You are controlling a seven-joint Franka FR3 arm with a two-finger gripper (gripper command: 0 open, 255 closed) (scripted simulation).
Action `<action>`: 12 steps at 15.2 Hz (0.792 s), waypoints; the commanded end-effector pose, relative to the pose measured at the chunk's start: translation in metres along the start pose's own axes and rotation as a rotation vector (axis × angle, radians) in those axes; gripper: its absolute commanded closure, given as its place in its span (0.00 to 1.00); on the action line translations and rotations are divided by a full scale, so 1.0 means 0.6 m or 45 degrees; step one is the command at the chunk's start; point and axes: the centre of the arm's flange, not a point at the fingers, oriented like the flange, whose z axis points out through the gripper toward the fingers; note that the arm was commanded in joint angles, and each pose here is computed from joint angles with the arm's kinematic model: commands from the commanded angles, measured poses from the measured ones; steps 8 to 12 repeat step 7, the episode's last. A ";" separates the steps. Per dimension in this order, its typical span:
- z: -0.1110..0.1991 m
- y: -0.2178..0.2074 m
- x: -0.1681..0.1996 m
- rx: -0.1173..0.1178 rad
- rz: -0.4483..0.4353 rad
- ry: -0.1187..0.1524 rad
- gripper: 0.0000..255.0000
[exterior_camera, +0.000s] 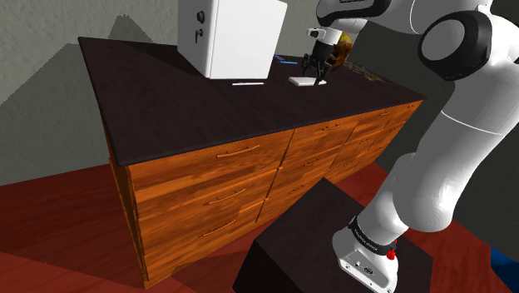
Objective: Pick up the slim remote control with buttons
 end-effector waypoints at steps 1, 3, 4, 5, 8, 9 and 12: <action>-0.017 0.000 0.001 0.000 0.000 0.000 1.00; -0.035 0.000 0.002 0.000 0.000 0.000 1.00; -0.043 0.000 0.002 0.000 0.000 0.000 1.00; -0.052 0.000 0.002 0.000 0.000 0.000 1.00; -0.053 0.000 0.002 0.000 0.000 0.000 1.00; -0.053 0.000 0.002 0.000 0.000 0.000 1.00; -0.053 0.000 0.002 0.000 0.000 0.000 1.00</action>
